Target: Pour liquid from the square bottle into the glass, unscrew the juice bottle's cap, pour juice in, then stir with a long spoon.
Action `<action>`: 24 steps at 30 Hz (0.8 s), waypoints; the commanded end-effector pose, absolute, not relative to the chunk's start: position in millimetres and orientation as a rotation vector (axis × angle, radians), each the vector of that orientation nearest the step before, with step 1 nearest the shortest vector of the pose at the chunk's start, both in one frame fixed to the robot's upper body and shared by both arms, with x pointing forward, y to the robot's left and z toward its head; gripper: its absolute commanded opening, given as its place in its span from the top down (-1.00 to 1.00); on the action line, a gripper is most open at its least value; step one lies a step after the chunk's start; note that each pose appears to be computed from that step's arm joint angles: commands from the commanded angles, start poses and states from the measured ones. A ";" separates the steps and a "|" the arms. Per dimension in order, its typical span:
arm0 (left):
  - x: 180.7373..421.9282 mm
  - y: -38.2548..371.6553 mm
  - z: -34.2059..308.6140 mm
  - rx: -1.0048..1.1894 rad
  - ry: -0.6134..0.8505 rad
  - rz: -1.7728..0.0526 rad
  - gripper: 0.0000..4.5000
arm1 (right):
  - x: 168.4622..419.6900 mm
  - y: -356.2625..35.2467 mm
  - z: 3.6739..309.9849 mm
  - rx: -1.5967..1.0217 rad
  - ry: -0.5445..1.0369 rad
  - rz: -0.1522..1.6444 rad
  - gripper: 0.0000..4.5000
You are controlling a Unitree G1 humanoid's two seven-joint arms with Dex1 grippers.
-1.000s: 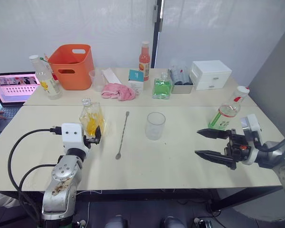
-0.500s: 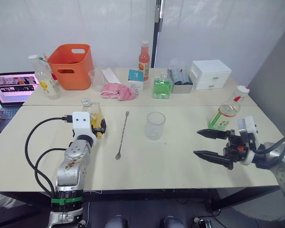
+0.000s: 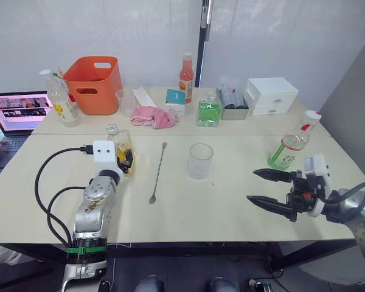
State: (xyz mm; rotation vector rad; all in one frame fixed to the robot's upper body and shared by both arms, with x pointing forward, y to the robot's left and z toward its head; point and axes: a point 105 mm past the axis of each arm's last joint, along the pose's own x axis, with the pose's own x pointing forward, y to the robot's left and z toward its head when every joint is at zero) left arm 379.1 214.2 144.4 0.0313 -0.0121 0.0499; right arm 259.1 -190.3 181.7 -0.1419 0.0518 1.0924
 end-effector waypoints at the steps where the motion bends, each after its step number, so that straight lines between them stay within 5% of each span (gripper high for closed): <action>1: 380.1 220.3 176.4 0.053 -0.128 0.038 -0.24 | 256.8 -190.6 194.6 -0.175 -0.007 1.081 -1.00; 7: 373.8 222.7 205.0 0.122 -0.212 -0.085 -0.24 | 257.8 -192.2 194.4 -0.174 -0.007 1.057 -1.00; 12: 347.9 212.0 245.8 0.154 -0.313 -0.468 -0.24 | 261.2 -193.3 194.7 -0.174 -0.008 1.047 -1.00; 14: 344.4 211.0 248.5 0.142 -0.317 -0.513 -0.24 | 261.5 -193.3 194.6 -0.174 -0.008 1.046 -1.00; 17: 319.3 187.6 247.1 0.146 -0.242 -0.868 -0.24 | 265.8 -192.9 197.0 -0.178 -0.012 1.043 -1.00; 24: 293.9 140.3 228.0 0.177 -0.126 -1.293 -0.24 | 270.8 -190.7 202.4 -0.175 -0.006 1.064 -1.00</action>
